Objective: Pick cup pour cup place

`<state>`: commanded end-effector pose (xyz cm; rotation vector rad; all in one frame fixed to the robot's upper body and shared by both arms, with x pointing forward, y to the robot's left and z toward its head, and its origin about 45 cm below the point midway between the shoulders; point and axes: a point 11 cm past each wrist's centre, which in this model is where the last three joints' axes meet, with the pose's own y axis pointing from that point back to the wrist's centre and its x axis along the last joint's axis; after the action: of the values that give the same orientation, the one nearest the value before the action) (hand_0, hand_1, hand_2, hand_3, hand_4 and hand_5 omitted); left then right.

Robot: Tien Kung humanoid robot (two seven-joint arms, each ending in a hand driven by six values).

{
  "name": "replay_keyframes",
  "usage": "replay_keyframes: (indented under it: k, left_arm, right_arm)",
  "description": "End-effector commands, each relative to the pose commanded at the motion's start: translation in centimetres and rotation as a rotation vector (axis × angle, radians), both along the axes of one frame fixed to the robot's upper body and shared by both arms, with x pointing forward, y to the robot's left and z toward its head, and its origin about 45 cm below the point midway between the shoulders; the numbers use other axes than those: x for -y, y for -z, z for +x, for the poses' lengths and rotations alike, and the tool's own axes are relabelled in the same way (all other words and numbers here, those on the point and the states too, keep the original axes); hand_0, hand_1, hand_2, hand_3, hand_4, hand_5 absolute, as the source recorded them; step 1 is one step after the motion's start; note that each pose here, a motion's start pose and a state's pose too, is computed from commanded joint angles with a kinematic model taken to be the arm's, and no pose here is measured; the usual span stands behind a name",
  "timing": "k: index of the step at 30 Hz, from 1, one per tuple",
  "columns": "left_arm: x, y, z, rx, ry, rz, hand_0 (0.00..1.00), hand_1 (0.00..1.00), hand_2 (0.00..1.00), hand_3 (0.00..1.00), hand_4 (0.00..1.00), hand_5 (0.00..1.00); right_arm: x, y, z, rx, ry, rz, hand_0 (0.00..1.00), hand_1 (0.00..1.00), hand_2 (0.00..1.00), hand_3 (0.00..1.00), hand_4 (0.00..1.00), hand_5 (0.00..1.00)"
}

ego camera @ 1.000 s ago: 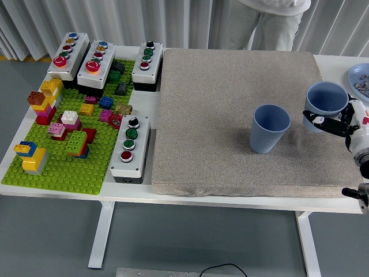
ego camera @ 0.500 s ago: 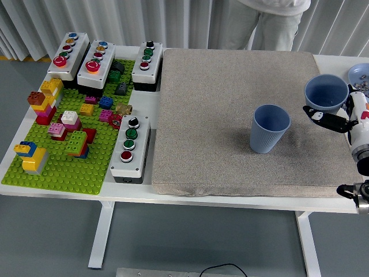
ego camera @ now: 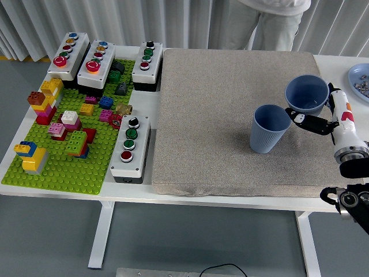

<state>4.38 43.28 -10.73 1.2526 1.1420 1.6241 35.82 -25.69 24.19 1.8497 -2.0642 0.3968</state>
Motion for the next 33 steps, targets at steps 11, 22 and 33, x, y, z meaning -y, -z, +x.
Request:
replay_keyframes:
  k: [11, 22, 33]
  left_arm:
    - [0.0, 0.0, -0.09, -0.002, 0.001, 0.000, 0.708, 0.729, 0.794, 0.646, 0.508, 0.939]
    - [0.0, 0.0, -0.19, -0.004, 0.002, 0.000, 0.708, 0.727, 0.793, 0.645, 0.510, 0.935]
    - [0.0, 0.0, -0.04, 0.000, 0.001, 0.001, 0.708, 0.727, 0.793, 0.645, 0.511, 0.936]
  right_arm:
    - [0.1, 0.2, 0.2, 0.002, 0.009, -0.018, 0.814, 0.669, 0.580, 0.673, 0.787, 0.210]
    - [0.0, -1.1, 0.0, 0.079, 0.021, -0.169, 0.813, 0.668, 0.580, 0.675, 0.783, 0.215]
    - [-0.6, -1.9, -0.2, 0.115, 0.013, -0.237, 0.813, 0.668, 0.579, 0.674, 0.785, 0.214]
